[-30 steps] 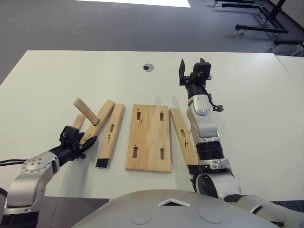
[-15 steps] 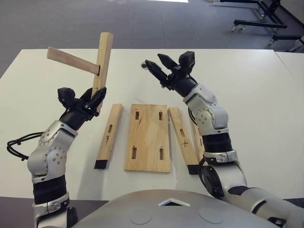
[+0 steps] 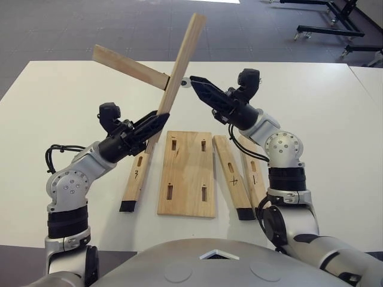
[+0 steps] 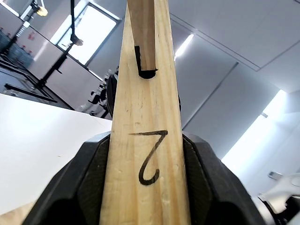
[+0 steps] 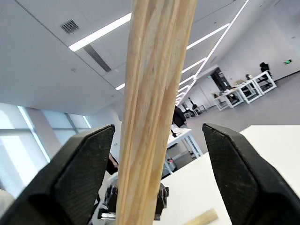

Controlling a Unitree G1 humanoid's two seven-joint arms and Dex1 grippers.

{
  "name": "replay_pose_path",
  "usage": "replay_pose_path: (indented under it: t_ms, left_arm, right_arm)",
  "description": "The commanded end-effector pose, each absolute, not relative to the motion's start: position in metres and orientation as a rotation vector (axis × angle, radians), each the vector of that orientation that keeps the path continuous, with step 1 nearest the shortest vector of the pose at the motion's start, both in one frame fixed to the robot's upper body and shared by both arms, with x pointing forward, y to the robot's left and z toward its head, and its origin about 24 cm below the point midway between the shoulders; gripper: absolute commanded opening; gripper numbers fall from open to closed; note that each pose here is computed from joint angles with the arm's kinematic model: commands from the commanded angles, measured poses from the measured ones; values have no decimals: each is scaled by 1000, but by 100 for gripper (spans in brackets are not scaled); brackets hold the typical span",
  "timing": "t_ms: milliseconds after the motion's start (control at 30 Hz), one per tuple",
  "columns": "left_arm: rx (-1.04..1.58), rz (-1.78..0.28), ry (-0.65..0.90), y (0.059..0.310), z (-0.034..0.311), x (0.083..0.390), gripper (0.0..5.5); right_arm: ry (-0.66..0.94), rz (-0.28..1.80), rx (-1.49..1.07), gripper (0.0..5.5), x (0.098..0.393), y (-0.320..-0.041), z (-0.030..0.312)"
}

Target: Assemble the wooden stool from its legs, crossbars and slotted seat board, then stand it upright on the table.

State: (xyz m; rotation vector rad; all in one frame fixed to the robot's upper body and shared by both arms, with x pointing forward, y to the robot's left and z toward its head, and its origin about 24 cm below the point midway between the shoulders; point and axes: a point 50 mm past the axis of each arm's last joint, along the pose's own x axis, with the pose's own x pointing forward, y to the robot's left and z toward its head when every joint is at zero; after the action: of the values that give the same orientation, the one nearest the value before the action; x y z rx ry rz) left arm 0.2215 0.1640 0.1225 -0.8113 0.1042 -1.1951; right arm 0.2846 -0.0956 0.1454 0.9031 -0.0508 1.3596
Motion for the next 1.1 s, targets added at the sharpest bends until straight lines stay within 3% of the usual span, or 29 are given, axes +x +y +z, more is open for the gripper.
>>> replay_pose_path:
  t_ms: [33,433,700,933,1067,1100]
  left_arm:
    - [-801,-1258,128,161,127,219,203]
    - [-766,-1238,184,157,117,224,203]
    - [-759,-1220,190,158,112,222,203]
    - [-734,-1213,232,157,101,220,203]
    - [-726,-1151,151,162,104,226,203]
    - [-738,-1117,123,166,106,230,239]
  right_arm:
    - [-41,1399,921,345,281,-90,149]
    - [-1,1342,954,345,290,-80,149]
    - [-72,1329,992,214,293,-86,156]
    - [-83,1346,992,211,293,-83,160]
    - [-128,1332,941,210,292,-88,159]
    - [-148,1322,912,210,292,-92,160]
